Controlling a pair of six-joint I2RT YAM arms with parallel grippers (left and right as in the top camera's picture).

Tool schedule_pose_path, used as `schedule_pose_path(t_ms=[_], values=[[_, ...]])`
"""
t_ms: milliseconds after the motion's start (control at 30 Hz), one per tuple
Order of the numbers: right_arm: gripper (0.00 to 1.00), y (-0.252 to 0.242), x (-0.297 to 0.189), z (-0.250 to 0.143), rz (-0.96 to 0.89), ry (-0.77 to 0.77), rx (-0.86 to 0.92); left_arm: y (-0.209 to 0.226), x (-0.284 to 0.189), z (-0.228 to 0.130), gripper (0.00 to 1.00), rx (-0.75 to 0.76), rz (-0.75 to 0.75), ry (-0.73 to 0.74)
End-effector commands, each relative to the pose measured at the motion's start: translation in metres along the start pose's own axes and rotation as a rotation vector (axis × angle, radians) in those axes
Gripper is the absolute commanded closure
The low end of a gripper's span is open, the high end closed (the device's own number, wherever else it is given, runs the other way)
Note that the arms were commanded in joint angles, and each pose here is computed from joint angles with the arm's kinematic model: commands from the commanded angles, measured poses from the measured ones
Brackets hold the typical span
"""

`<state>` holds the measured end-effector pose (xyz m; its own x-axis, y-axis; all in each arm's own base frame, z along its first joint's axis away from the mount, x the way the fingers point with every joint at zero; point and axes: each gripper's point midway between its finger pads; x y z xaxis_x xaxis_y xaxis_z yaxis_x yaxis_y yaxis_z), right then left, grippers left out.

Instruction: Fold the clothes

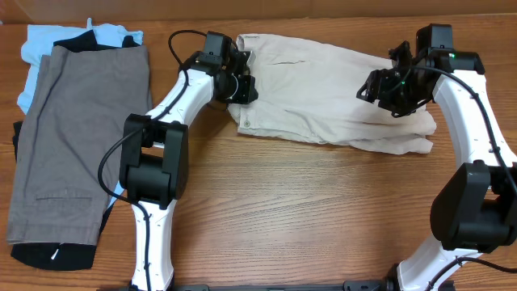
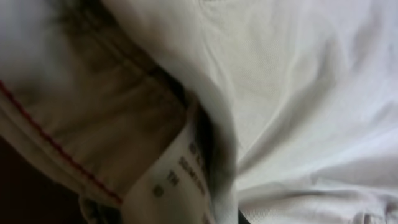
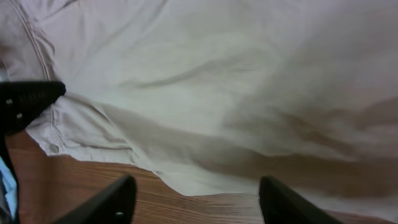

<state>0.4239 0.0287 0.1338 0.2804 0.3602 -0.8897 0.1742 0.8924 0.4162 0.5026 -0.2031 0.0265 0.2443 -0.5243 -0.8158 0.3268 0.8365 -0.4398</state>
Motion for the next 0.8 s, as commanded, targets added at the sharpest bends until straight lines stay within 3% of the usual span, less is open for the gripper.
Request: schedule_pose_path(t_ms=[0, 100, 267, 467, 767], values=[[0.44, 0.000, -0.004, 0.004, -0.010, -0.018, 0.003, 0.018, -0.038, 0.015, 0.96, -0.068, 0.045, -0.024], [0.58, 0.000, -0.004, 0.004, -0.010, -0.017, 0.019, 0.022, -0.085, 0.024, 0.96, -0.099, 0.075, -0.039], [0.94, -0.002, 0.008, -0.002, -0.015, 0.016, 0.061, 0.012, -0.165, 0.032, 0.96, -0.092, 0.101, -0.072], [0.96, 0.005, 0.051, -0.028, 0.038, 0.126, 0.092, -0.005, -0.217, 0.029, 0.96, -0.037, 0.172, -0.096], [0.96, 0.018, 0.111, -0.050, 0.101, 0.174, 0.098, -0.034, -0.233, 0.028, 0.96, 0.060, 0.167, -0.116]])
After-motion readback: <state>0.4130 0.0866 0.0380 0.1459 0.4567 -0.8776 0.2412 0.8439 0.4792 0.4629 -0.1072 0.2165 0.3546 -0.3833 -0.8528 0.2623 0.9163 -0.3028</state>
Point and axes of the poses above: each gripper's point midway between its finger pads, its own x axis out along the fingers, its own y axis along the line the jaws close on, z = x × y, and after that the axes turned 2 degrees about x, right-handed
